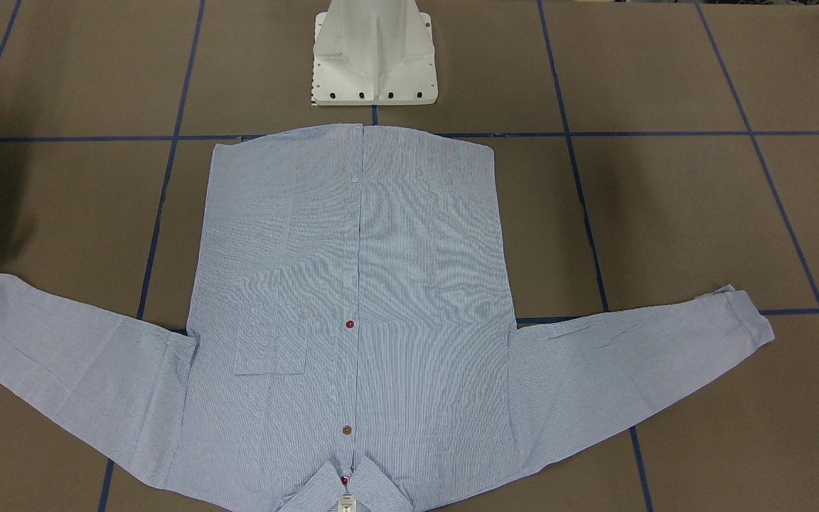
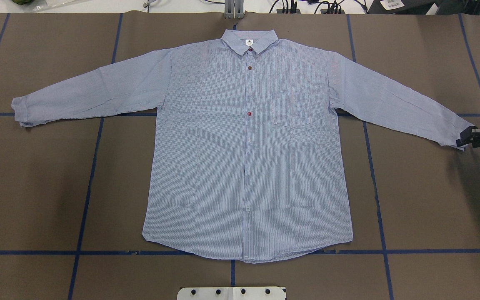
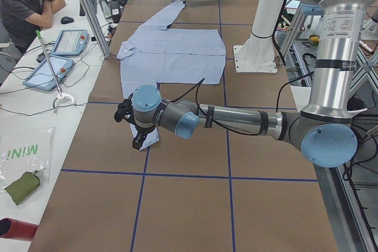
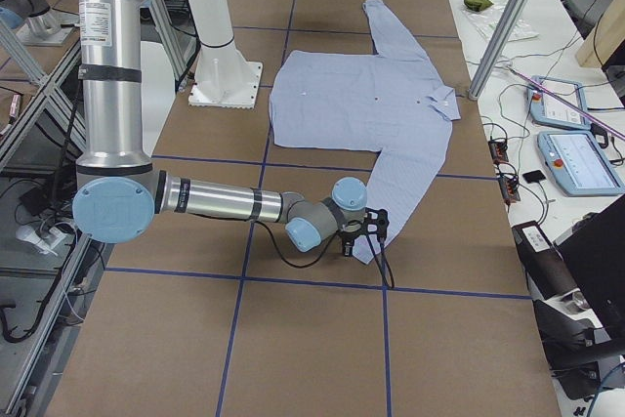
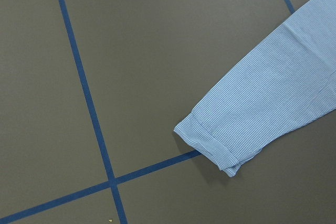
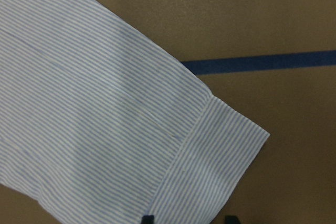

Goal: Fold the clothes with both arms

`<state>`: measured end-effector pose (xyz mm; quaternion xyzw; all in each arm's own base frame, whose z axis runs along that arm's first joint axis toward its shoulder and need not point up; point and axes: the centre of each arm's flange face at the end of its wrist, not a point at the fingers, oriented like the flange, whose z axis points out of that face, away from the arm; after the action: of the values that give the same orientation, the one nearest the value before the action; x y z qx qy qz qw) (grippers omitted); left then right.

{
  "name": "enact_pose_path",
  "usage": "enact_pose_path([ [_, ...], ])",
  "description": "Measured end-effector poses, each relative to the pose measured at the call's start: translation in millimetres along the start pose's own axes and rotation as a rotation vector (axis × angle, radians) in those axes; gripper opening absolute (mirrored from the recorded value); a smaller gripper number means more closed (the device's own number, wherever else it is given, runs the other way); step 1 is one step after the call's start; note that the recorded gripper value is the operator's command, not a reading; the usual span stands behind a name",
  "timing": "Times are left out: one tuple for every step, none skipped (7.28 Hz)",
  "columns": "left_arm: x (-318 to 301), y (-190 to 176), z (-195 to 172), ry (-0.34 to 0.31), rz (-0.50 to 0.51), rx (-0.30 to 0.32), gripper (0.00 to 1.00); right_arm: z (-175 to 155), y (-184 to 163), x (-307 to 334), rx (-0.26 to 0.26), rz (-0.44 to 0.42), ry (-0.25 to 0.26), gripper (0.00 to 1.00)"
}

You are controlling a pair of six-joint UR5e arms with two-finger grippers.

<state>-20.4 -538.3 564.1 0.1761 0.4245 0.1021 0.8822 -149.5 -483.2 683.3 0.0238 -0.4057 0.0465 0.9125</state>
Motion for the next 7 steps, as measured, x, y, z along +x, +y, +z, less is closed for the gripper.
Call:
enact_pose_path([
  [0.0, 0.0, 0.0, 0.0, 0.0, 0.0, 1.0, 1.1, 0.5, -1.0, -0.002, -0.002, 0.0, 0.55],
  [0.0, 0.0, 0.0, 0.0, 0.0, 0.0, 1.0, 1.9, 1.0, -1.3, -0.004, -0.002, 0.001, 0.55],
  [0.2, -0.1, -0.1, 0.0, 0.0, 0.0, 1.0, 2.6, 1.4, -0.8, -0.007, -0.001, 0.002, 0.51],
  [0.4, -0.2, -0.3, 0.0, 0.001, 0.001, 1.0, 3.1, 1.6, -0.5, -0.011, 0.002, 0.004, 0.4],
  [0.7, -0.3, -0.6, 0.0, 0.001, 0.001, 1.0, 2.9, 1.7, -0.9, -0.015, 0.005, 0.005, 0.31],
  [0.9, -0.4, -0.7, 0.0, 0.002, 0.001, 1.0, 1.5, 1.4, -1.4, -0.019, 0.009, 0.002, 0.27],
  [1.0, -0.5, -0.8, 0.0, 0.002, 0.002, 1.0, -1.7, 0.6, -0.4, -0.025, 0.017, -0.007, 0.22],
])
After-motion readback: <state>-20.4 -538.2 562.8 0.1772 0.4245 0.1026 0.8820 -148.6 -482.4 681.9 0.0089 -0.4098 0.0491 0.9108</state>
